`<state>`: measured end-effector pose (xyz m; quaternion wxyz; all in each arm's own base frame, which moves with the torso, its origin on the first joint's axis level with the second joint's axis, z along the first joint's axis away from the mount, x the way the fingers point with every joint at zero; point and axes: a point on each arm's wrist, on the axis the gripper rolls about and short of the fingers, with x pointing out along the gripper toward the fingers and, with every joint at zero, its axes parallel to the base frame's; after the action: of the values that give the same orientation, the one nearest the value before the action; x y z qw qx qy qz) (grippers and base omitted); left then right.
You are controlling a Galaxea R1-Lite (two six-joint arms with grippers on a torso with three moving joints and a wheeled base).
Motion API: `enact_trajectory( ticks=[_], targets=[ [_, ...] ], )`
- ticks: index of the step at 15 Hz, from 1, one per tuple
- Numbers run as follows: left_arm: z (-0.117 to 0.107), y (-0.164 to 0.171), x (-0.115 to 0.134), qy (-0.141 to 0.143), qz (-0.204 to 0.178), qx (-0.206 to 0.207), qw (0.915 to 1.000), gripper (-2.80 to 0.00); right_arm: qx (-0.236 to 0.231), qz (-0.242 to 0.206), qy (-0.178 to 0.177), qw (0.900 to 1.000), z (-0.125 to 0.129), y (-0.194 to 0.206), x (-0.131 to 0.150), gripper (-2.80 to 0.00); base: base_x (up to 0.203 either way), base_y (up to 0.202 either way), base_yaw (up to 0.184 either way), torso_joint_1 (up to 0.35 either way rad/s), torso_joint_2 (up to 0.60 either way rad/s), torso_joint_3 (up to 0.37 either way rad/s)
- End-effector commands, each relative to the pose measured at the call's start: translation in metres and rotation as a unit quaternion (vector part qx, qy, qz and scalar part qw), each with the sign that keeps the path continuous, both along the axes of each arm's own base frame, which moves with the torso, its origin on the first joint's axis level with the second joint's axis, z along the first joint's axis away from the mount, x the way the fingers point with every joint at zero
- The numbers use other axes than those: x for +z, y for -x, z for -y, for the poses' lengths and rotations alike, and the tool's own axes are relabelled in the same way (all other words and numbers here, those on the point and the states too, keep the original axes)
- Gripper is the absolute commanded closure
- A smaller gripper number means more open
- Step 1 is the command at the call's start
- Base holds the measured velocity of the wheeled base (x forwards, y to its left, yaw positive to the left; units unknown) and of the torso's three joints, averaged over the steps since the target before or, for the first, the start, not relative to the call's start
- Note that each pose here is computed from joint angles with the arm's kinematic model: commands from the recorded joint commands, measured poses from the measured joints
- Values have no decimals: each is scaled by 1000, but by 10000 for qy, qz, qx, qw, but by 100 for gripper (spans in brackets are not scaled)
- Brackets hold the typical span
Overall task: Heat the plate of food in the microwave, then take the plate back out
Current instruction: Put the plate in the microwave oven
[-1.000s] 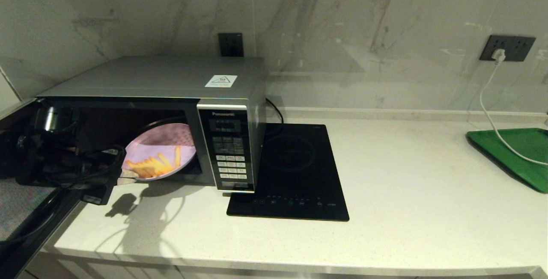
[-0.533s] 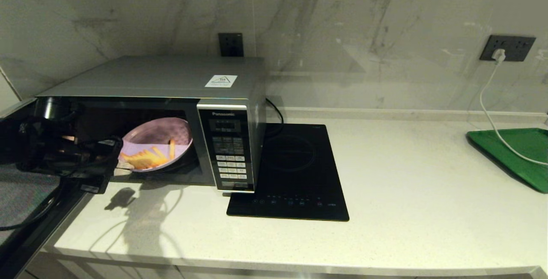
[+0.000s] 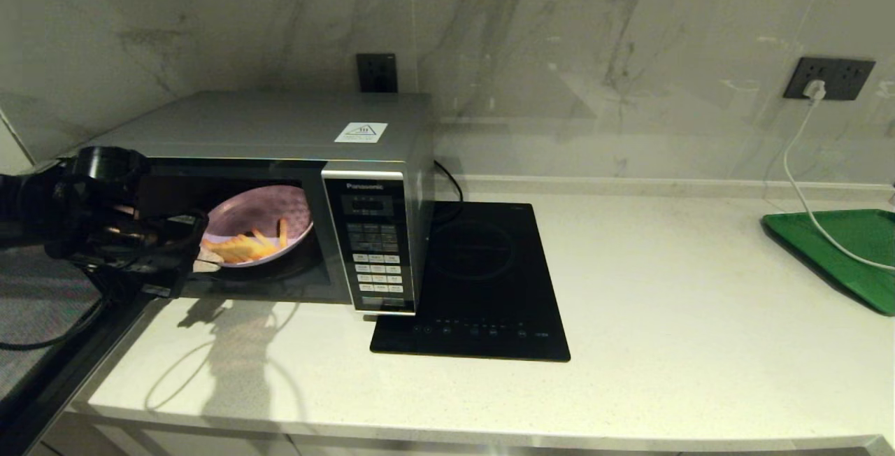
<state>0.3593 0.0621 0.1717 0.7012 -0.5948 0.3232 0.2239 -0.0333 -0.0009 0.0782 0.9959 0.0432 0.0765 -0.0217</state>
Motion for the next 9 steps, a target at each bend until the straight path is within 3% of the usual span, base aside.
enact_trajectory(
  ticks=[1, 9],
  targets=[
    [-1, -7, -13, 67, -166, 15, 9998, 0, -2, -15, -3, 10000, 0, 0, 0, 0, 0, 0, 0, 0, 0, 0],
    [-1, -12, -22, 105, -241, -9, 9997, 0, -2, -15, -3, 10000, 0, 0, 0, 0, 0, 0, 0, 0, 0, 0]
  ],
)
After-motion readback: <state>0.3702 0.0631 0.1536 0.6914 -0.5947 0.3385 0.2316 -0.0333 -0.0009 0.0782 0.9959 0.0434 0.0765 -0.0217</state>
